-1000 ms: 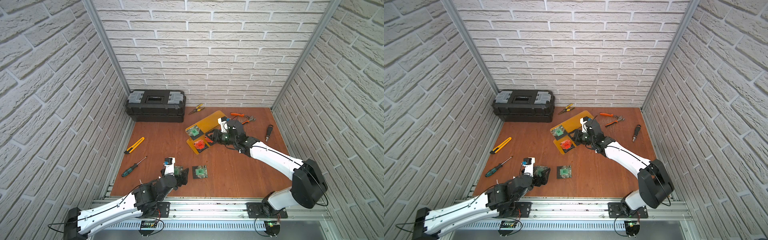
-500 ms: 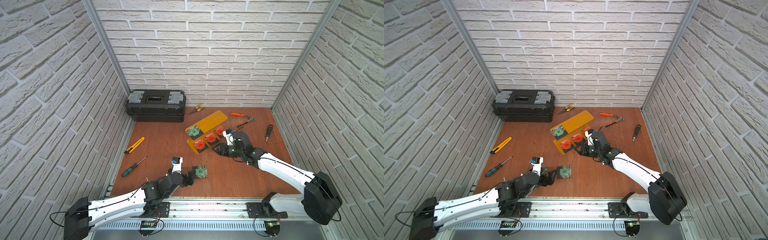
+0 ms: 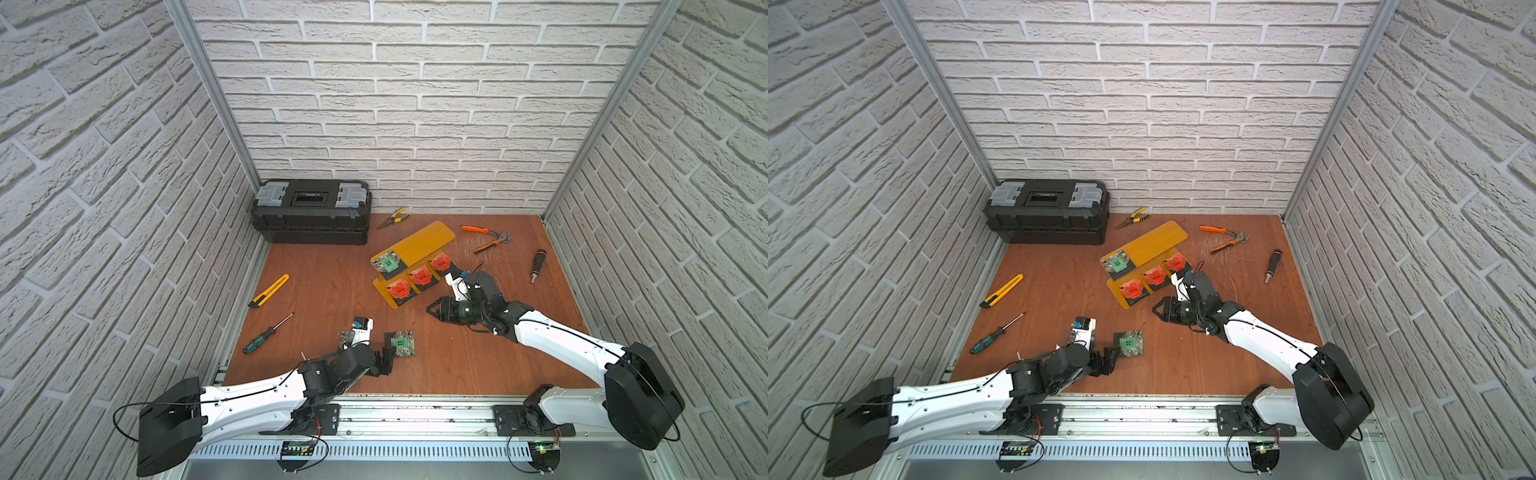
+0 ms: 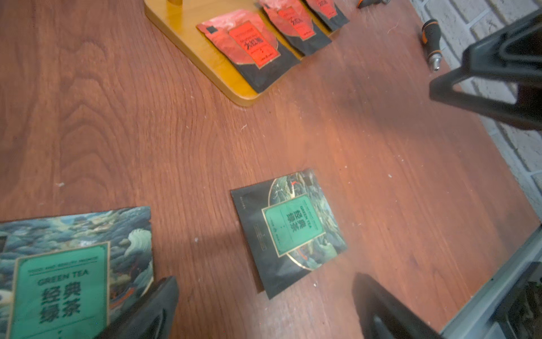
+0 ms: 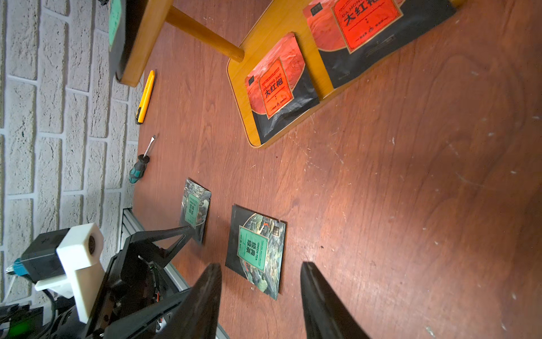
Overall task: Place the tea bags on the shelf by color
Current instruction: Move the tea bag to the center of the board.
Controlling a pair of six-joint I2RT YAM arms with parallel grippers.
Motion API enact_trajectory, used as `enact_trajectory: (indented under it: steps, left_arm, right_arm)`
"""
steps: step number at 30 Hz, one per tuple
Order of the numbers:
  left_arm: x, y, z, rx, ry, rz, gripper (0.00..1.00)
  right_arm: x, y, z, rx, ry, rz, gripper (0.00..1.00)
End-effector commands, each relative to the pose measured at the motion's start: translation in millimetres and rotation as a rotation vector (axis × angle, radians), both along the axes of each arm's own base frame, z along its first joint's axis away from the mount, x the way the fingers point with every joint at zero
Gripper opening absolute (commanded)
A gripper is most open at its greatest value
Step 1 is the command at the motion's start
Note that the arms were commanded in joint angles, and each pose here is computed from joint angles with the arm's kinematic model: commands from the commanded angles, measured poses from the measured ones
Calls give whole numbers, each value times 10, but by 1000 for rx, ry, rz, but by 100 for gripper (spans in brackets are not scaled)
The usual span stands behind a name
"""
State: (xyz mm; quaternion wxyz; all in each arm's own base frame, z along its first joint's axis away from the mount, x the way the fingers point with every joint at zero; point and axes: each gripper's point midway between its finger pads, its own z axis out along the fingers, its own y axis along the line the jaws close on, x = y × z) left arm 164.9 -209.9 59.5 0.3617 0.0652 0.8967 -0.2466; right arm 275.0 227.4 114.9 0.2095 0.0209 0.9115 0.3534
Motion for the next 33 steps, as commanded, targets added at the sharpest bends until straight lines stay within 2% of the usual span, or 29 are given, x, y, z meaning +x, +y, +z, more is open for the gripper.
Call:
enact_trajectory:
  steps: [1,33]
  left_arm:
    - [34,-141,117,-57,11,-4,98]
    - [-5,-544,-46,-43,95,-123,98]
  right_arm:
    - [-20,-5,19,-1,-23,9,48]
    - [-58,-47,-30,-26,-13,9,47]
